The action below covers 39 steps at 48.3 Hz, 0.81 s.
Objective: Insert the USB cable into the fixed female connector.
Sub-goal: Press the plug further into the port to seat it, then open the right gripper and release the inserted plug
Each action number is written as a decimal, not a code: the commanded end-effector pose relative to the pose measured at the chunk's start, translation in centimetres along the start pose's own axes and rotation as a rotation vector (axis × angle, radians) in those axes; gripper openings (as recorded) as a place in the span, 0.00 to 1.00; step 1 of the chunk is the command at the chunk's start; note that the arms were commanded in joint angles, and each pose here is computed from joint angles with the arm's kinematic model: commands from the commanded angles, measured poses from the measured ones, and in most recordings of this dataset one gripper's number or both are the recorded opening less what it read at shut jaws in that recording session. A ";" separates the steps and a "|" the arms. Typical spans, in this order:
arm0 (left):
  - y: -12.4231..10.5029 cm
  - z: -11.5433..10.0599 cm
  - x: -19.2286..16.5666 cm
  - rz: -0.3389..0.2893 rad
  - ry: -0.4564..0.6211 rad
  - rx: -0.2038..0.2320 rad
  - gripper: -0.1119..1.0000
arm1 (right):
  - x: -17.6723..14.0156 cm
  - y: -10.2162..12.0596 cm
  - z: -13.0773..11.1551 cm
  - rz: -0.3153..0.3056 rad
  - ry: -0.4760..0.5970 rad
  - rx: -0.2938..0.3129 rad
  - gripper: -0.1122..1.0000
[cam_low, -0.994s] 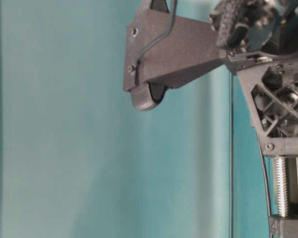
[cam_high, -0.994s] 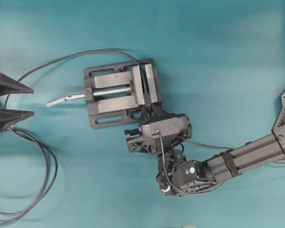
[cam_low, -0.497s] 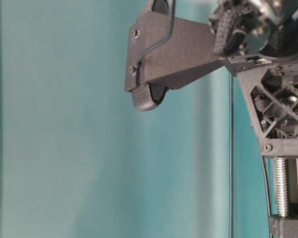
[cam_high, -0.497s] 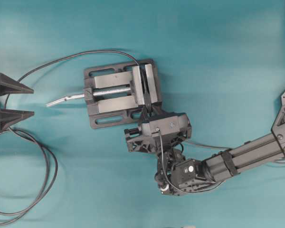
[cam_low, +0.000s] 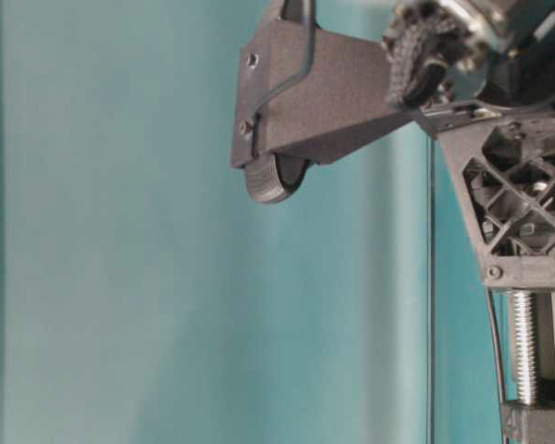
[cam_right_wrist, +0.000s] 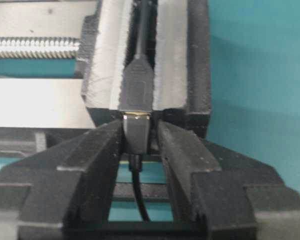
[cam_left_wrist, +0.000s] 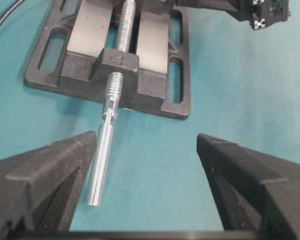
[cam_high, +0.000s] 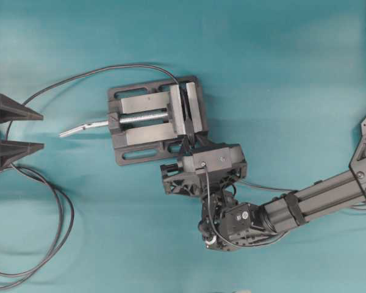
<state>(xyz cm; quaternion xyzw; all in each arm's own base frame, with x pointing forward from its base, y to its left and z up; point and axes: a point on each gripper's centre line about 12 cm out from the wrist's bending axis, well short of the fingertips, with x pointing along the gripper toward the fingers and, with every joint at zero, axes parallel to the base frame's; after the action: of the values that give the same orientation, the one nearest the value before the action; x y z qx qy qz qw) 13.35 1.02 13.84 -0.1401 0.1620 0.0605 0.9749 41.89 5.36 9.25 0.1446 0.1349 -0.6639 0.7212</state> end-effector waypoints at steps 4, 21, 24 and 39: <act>-0.1 0.6 0.1 -0.002 -0.012 -0.010 1.00 | -0.2 0.2 1.6 -0.006 0.008 0.040 0.51; -0.1 0.6 0.1 -0.002 -0.012 -0.010 1.00 | -2.2 0.3 1.0 0.030 0.032 0.035 0.61; -0.1 0.6 0.1 -0.002 -0.014 -0.010 1.00 | -2.7 0.2 0.9 0.040 0.032 0.032 0.61; -0.1 0.6 0.1 -0.002 -0.012 -0.008 1.00 | -4.4 0.5 1.0 0.071 0.031 0.042 0.61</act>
<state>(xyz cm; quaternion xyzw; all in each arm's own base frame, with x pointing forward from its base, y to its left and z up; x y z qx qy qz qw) 13.35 1.02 13.84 -0.1401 0.1620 0.0605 0.9749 41.62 8.67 9.59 0.1492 0.1402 -0.6439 0.7372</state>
